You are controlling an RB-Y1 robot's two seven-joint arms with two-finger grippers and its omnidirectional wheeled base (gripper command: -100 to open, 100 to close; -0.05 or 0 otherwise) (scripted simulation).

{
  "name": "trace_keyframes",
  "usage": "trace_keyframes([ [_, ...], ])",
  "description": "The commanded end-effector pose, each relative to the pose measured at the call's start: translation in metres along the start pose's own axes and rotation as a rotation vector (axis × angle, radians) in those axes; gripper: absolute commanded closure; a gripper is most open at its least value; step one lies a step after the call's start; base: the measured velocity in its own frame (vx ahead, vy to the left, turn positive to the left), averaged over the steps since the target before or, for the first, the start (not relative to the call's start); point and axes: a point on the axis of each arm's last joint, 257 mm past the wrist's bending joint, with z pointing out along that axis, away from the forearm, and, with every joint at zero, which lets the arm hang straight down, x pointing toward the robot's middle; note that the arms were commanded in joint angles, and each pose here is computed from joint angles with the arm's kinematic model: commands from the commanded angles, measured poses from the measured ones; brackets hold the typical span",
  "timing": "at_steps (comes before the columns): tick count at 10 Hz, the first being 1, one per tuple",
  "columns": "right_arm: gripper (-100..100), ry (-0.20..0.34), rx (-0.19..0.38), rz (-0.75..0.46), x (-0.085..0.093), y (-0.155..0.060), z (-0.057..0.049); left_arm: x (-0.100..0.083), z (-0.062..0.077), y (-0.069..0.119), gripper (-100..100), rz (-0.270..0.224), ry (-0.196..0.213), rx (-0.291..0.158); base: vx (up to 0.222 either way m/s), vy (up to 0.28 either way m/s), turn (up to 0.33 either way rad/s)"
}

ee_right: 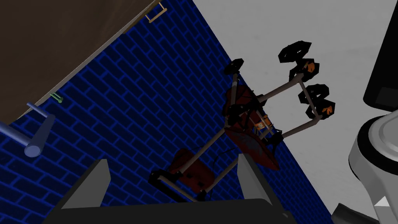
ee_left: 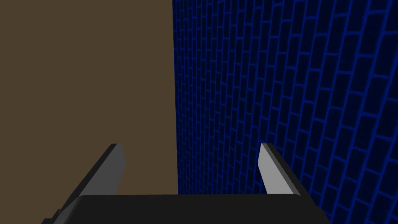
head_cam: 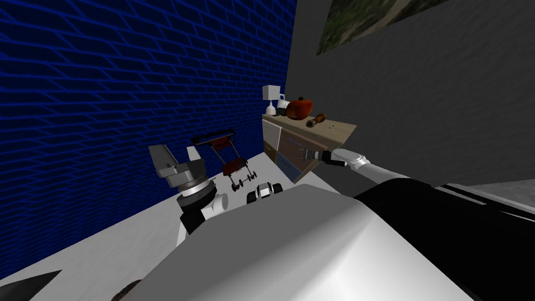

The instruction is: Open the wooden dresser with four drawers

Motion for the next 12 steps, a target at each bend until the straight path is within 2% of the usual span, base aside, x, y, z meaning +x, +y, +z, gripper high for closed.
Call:
trace_keyframes([
  [1,-100,0.100,-0.026,-0.100,0.035,-0.017,-0.016,0.000,0.000,0.000,0,0.000,0.000,0.000,0.024,0.057,0.123],
  [2,-100,0.100,-0.026,-0.100,0.035,-0.017,-0.016,0.000,0.000,0.000,0,0.000,0.000,0.000,0.019,0.039,0.043],
  [6,-100,0.245,-0.060,-0.245,0.076,-0.051,-0.047,0.000,0.000,0.000,0,0.000,0.000,0.000,0.024,0.063,0.074],
  [7,-100,0.274,-0.067,-0.273,0.084,-0.059,-0.054,0.000,0.000,0.000,0,0.000,0.000,0.000,0.024,0.070,0.055],
  [8,-100,0.274,-0.067,-0.273,0.084,-0.059,-0.054,0.000,0.000,0.000,0,0.000,0.000,0.000,0.012,0.035,0.025],
  [9,-100,0.318,-0.077,-0.318,0.094,-0.071,-0.065,0.000,0.000,0.000,0,0.000,0.000,0.000,0.014,0.037,0.070],
  [10,-100,0.333,-0.081,-0.334,0.098,-0.076,-0.069,0.000,0.000,0.000,0,0.000,0.000,0.000,0.018,0.035,0.062],
  [11,-100,0.344,-0.083,-0.345,0.100,-0.079,-0.072,0.000,0.000,0.000,0,0.000,0.000,0.000,0.016,0.039,0.043],
  [12,-100,0.323,-0.116,-0.320,0.102,-0.056,-0.069,0.000,0.000,0.000,0,0.000,0.000,0.000,-0.004,0.024,-0.029],
])
